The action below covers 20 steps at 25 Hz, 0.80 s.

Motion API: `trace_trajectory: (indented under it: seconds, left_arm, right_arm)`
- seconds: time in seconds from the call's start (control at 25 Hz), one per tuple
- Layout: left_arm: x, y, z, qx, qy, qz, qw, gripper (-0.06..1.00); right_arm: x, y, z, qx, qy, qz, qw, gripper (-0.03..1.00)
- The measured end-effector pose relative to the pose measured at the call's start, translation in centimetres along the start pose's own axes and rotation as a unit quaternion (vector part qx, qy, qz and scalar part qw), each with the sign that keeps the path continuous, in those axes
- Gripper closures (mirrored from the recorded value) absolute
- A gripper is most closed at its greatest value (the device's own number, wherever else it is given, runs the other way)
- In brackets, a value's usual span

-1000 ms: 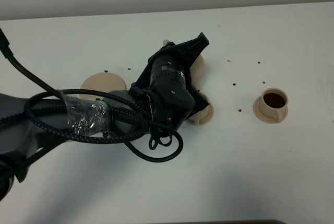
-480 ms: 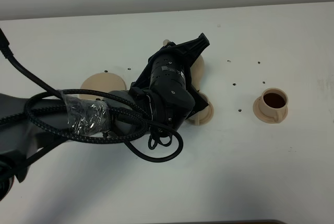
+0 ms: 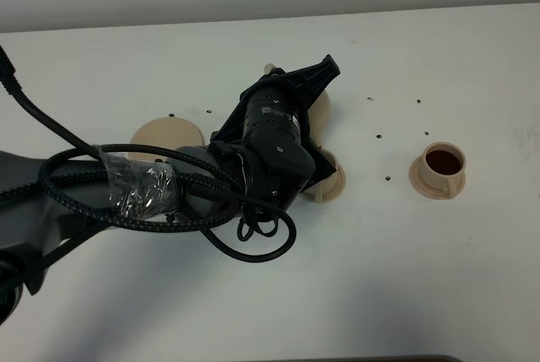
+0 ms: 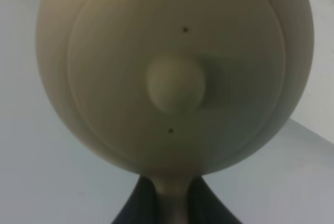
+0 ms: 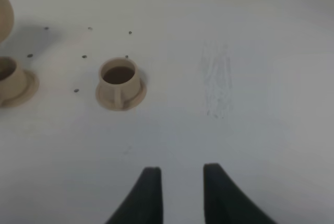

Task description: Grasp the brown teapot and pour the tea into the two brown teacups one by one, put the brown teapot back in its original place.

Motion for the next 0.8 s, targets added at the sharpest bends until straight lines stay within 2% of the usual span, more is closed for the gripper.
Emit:
trace_trajectory:
  seconds: [0.36, 0.8]
  left_arm:
    - [0.68, 0.02, -0.23, 0.008, -0.029, 0.021, 0.999, 0.82]
    - [0.87, 0.03, -0.24, 0.009, -0.057, 0.026, 0.998, 0.82]
  right_arm:
    - [0.0, 0.0, 0.0, 0.0, 0.0, 0.0, 1.0, 0.78]
    - [0.0, 0.0, 0.0, 0.0, 0.0, 0.0, 1.0, 0.78]
Point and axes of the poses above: a point on each arm's last joint axis where the gripper is mounted, y pointing back along that axis away from the gripper, x along the wrist's bending axis when the last joint is at zero, z = x × y, the point moved 7 cm from there along -y, pointing out along that axis toward the gripper, and after that the axes turned 5 degrees about -y, right-handed, at the moved point
